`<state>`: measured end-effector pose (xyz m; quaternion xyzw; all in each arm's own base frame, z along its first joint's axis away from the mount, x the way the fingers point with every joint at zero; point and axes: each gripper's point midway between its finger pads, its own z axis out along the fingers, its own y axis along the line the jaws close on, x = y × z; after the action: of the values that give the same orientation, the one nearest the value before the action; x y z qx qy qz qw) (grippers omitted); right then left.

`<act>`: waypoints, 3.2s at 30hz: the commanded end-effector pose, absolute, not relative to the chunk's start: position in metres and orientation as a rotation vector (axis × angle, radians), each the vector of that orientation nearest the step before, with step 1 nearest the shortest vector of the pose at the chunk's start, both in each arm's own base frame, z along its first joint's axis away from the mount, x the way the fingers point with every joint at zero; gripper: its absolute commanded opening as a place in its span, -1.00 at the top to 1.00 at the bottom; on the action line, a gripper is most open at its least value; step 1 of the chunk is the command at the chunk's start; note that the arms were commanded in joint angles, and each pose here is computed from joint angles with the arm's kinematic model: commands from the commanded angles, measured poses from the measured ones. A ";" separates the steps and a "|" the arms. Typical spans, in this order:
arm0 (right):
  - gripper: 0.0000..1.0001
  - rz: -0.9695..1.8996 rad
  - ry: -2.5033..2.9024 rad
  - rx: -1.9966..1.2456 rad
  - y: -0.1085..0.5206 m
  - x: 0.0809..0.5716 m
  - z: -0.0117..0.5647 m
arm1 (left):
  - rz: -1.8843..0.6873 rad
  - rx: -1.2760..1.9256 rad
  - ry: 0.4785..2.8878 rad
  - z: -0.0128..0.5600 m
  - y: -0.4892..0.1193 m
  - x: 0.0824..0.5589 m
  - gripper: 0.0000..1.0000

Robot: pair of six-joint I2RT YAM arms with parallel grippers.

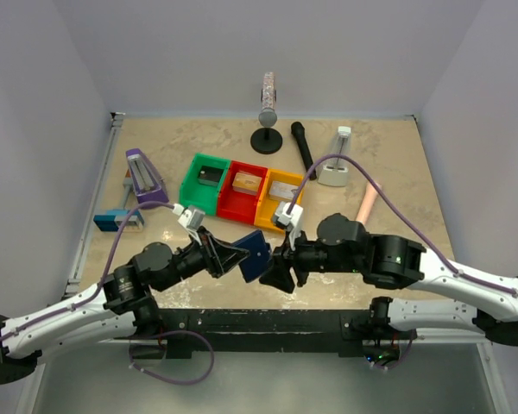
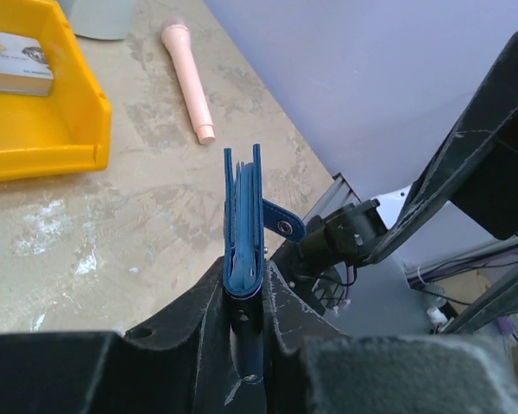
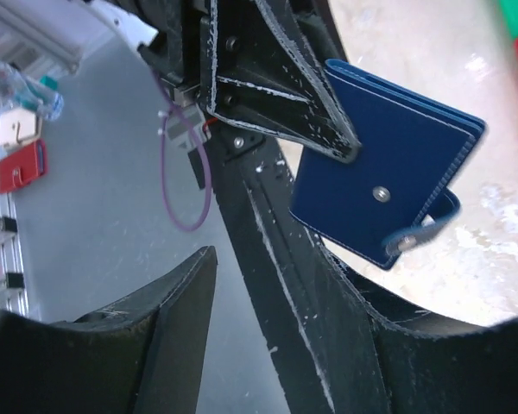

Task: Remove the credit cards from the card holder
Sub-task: Open the card holder.

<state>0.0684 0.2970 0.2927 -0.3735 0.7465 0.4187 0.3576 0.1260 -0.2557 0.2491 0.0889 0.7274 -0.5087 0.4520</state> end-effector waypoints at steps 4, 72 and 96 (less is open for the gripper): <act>0.00 1.076 1.984 -0.997 0.314 0.067 0.288 | -1.356 0.333 1.690 0.285 -0.268 0.113 1.00; -0.26 1.644 1.689 -0.691 0.278 0.053 0.368 | -1.788 0.893 1.053 0.370 -0.264 0.026 1.00; -0.26 1.643 1.739 -0.616 0.274 0.061 0.353 | -1.761 0.861 1.050 0.370 -0.261 0.031 1.00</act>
<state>0.0547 0.2749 0.3477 -0.2465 0.6699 0.6265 0.3130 0.0366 -0.2687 0.3525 0.3428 0.4612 -0.7035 0.4182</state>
